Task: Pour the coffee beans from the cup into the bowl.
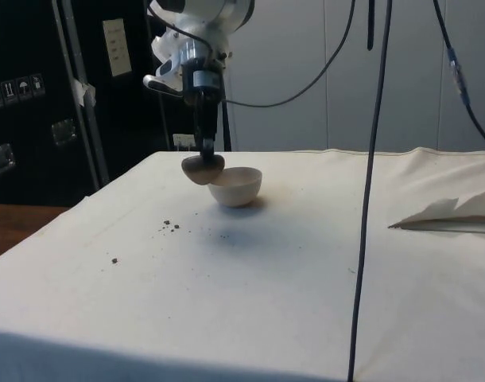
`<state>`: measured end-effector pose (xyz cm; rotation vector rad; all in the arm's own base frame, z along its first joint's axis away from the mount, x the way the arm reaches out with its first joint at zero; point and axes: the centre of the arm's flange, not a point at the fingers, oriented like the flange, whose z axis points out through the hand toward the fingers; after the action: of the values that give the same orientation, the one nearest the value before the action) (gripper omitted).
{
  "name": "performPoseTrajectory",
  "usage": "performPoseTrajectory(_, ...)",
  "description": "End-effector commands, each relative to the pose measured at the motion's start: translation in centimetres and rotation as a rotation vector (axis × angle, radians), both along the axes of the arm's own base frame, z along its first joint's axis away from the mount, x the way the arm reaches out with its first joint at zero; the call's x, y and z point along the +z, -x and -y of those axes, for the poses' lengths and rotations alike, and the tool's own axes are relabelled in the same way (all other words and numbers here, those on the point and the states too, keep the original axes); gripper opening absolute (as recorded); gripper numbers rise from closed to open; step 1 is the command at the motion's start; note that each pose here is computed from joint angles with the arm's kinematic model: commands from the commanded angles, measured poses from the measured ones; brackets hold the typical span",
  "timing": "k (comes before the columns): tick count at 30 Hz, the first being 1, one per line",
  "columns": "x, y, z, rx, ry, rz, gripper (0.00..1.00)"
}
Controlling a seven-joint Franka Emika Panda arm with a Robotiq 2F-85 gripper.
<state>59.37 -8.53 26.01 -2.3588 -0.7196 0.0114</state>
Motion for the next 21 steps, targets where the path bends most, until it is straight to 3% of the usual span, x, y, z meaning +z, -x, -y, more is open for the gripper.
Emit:
performPoseTrajectory(1,0.1,0.0,-0.2,-0.006,0.020,0.006,0.00)
performPoseTrajectory(5,-0.1,-0.2,-0.8,-0.005,0.035,0.002,0.00)
performPoseTrajectory(6,-0.2,-0.2,-0.6,0.001,0.013,-0.002,0.00)
performPoseTrajectory(8,-0.2,-0.3,-1.3,-0.002,0.050,-0.001,0.00)
performPoseTrajectory(14,-0.5,-0.6,-2.3,0.004,0.081,-0.009,0.00)
performPoseTrajectory(15,-0.6,-0.6,-2.2,0.011,0.062,-0.014,0.00)
performPoseTrajectory(16,-0.5,-0.6,-2.4,0.005,0.087,-0.009,0.00)
performPoseTrajectory(21,-0.6,-0.8,-2.9,0.008,0.116,-0.012,0.00)
